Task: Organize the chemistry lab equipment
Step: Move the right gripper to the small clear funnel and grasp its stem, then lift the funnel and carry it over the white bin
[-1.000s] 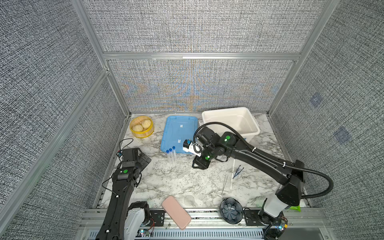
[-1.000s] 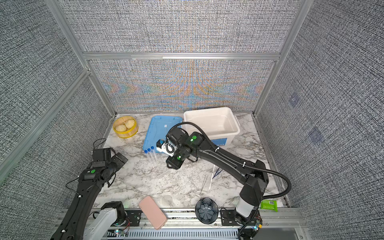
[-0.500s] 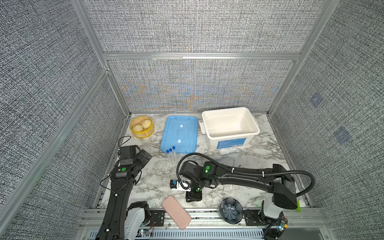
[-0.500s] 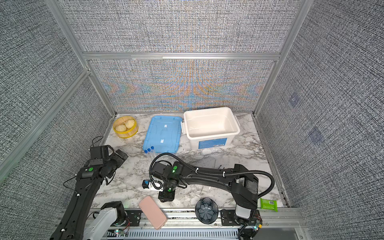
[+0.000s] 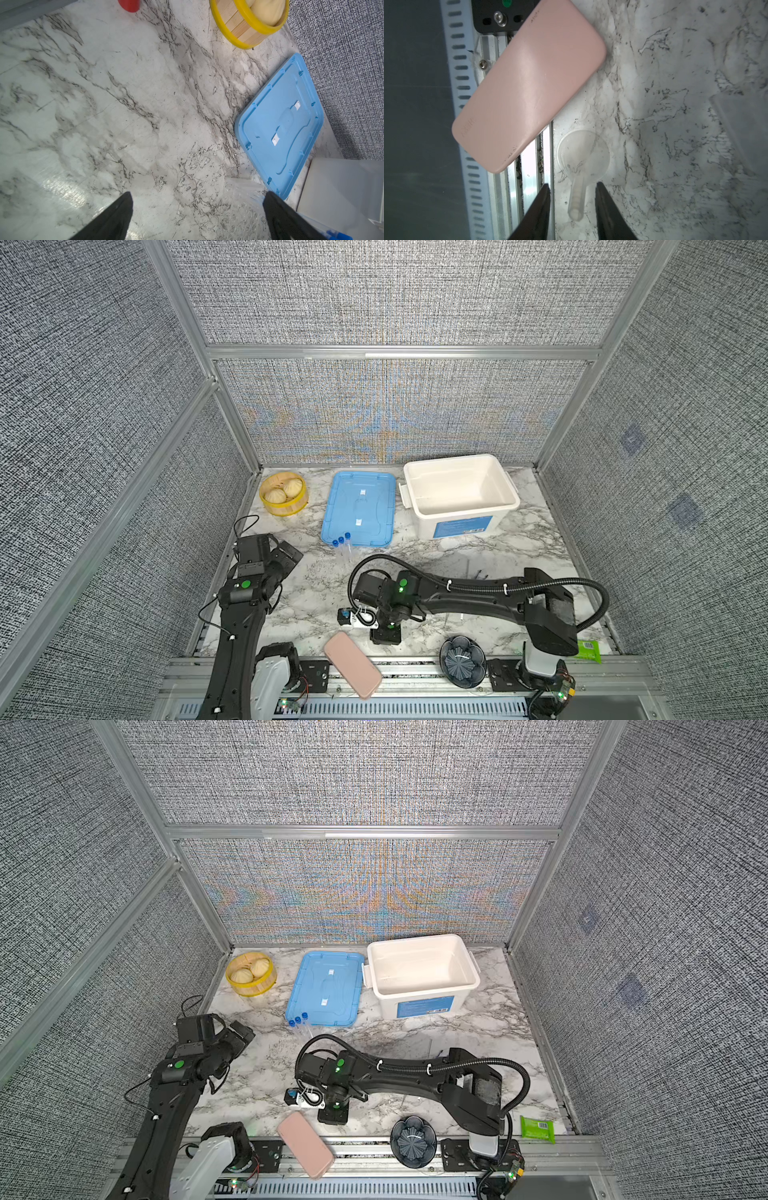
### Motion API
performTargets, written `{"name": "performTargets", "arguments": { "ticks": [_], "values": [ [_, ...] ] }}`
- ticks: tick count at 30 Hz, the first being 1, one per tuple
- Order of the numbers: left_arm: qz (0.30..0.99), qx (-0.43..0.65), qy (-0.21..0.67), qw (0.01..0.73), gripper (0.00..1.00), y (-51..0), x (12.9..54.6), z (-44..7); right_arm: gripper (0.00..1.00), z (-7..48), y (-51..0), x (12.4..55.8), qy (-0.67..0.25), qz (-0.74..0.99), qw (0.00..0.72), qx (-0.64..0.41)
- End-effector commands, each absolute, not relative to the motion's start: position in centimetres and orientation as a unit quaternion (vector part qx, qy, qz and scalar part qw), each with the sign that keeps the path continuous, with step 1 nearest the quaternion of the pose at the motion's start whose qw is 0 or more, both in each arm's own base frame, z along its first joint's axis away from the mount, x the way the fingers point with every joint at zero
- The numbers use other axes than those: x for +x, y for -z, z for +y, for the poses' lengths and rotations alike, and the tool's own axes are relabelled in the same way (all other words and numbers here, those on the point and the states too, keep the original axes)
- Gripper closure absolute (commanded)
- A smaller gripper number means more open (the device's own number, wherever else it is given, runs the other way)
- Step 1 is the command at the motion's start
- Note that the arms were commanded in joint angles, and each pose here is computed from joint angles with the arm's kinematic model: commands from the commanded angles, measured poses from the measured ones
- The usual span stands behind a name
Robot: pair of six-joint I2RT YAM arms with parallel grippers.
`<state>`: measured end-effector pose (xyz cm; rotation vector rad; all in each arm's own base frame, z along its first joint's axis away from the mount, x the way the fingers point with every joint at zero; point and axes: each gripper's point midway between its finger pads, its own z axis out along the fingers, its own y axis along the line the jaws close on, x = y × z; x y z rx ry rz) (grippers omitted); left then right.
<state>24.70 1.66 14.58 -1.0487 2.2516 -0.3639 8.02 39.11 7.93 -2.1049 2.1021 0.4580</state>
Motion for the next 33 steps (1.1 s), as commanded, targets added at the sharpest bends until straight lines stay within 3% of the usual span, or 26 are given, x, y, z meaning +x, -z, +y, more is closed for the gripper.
{"name": "performTargets", "arguments": {
  "ticks": [1,9,16,22,33],
  "values": [
    [0.854,-0.391,0.138,0.313,0.01,-14.8,24.8,1.7,0.73,38.6,-7.8,8.5,-0.129,0.697,0.068,-0.702],
    [0.853,-0.389,0.136,0.319,0.01,-14.9,24.6,1.8,0.92,38.0,-8.3,8.9,-0.120,0.696,0.082,-0.703],
    [0.852,-0.390,0.139,0.321,0.01,-14.9,24.6,1.7,0.92,37.3,-10.9,11.0,-0.112,0.719,0.112,-0.677],
    [0.844,-0.409,0.148,0.315,0.01,-14.1,24.4,1.6,0.92,34.6,-17.0,16.5,-0.139,0.775,0.166,-0.594],
    [0.842,-0.400,0.164,0.323,0.01,-14.5,25.2,1.3,1.00,23.1,-29.7,29.3,-0.110,0.856,0.383,-0.329]
  ]
}}
